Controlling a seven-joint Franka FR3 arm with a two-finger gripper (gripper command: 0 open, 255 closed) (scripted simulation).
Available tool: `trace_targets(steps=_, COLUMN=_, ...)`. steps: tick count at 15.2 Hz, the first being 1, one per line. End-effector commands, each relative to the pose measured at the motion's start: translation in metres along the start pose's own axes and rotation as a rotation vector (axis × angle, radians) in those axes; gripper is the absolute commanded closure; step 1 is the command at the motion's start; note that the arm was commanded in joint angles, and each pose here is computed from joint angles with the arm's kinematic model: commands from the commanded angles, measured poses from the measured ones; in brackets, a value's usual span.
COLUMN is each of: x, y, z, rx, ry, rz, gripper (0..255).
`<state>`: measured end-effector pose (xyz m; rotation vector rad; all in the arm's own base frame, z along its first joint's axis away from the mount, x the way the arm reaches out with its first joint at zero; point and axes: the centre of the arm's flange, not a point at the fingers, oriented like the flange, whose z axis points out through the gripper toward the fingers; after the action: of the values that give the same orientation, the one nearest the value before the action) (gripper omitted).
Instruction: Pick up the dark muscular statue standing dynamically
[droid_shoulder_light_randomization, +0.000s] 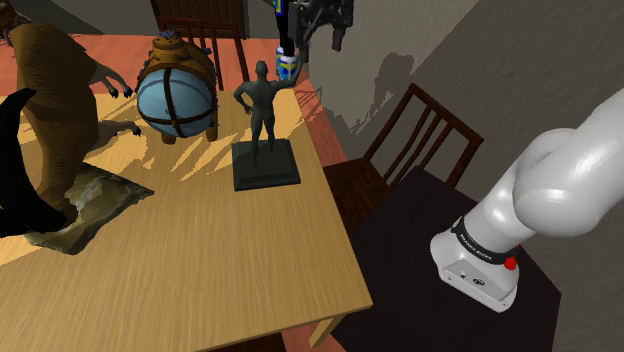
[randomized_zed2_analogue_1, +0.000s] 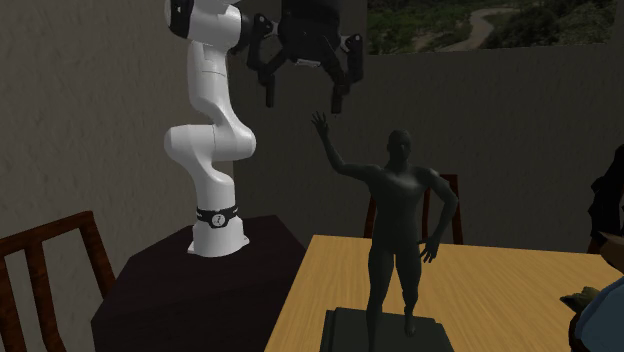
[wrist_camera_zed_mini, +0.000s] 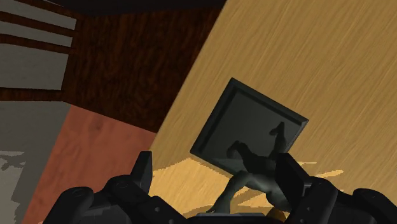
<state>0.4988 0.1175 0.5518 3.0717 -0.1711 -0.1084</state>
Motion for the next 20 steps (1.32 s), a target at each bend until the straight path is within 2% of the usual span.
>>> trace_targets(steps=1, x=0.017, y=-0.023, z=-0.001, rx=0.000, ry=-0.005, rz=0.000, gripper=0)
trace_targets(steps=9, x=0.088, y=-0.098, z=-0.005, rx=-0.005, ry=-0.025, rz=-0.001, gripper=0)
trace_targets(steps=18, x=0.091, y=-0.101, z=0.034, rx=-0.005, ry=-0.025, rz=-0.001, gripper=0)
trace_targets(steps=19, x=0.091, y=-0.101, z=0.035, rx=-0.005, ry=-0.025, rz=-0.001, gripper=255)
trace_targets(steps=20, x=0.091, y=-0.101, z=0.035, rx=-0.005, ry=-0.025, rz=-0.001, gripper=255)
